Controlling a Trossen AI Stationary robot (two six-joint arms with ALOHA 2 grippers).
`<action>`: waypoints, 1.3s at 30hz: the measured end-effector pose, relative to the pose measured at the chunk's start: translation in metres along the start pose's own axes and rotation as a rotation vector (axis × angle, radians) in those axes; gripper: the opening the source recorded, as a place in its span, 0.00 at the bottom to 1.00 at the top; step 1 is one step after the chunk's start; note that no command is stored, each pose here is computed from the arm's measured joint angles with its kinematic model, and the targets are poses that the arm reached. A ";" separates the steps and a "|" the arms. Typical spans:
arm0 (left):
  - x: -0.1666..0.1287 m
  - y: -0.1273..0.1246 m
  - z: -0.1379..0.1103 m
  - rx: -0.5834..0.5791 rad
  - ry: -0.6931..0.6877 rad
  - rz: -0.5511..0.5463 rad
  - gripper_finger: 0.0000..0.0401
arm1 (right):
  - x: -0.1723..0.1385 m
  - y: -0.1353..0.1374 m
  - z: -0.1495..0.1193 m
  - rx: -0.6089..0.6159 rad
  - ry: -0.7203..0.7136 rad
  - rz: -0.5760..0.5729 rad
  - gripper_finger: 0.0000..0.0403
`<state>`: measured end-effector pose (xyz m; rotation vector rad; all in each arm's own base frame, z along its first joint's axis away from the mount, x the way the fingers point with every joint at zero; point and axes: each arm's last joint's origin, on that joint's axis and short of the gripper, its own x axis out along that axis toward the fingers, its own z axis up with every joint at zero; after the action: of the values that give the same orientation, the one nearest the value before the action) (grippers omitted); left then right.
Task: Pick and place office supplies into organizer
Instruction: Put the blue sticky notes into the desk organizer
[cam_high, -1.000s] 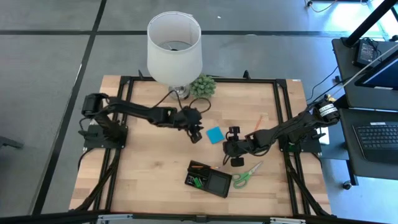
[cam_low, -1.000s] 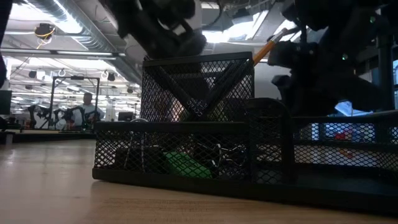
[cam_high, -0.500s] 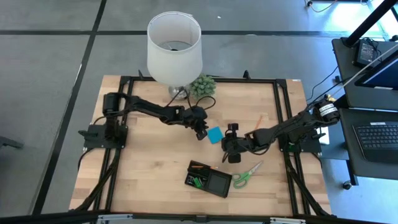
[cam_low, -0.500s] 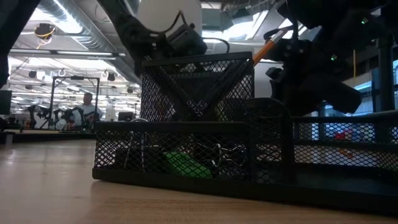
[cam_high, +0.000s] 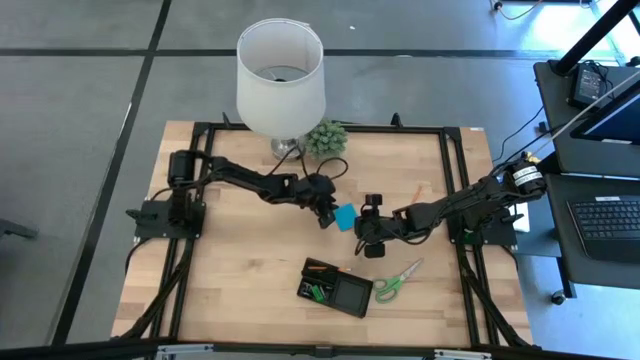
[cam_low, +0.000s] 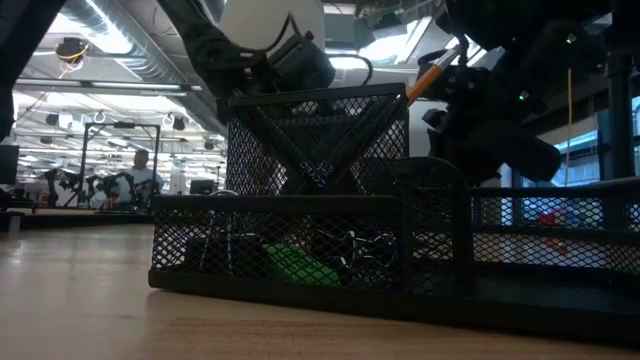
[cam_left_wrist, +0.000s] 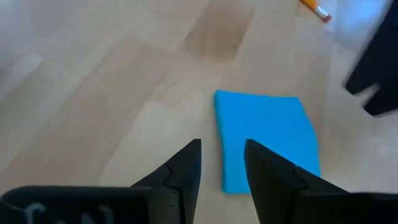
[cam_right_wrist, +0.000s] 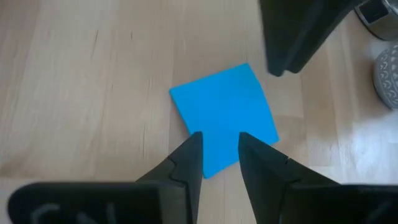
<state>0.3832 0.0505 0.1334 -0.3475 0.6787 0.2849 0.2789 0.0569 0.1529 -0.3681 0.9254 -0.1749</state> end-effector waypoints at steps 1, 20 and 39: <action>0.000 -0.002 -0.001 0.014 0.000 0.000 0.29 | 0.000 0.000 0.000 0.001 -0.002 0.000 0.26; 0.011 -0.005 -0.014 0.033 0.024 0.053 0.29 | 0.000 0.000 0.004 0.027 -0.039 0.000 0.26; 0.027 -0.006 -0.019 -0.010 0.065 0.042 0.29 | 0.007 0.006 -0.020 -0.004 0.003 0.038 0.26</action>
<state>0.3945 0.0417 0.1035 -0.3538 0.7496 0.3179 0.2664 0.0556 0.1347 -0.3531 0.9353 -0.1386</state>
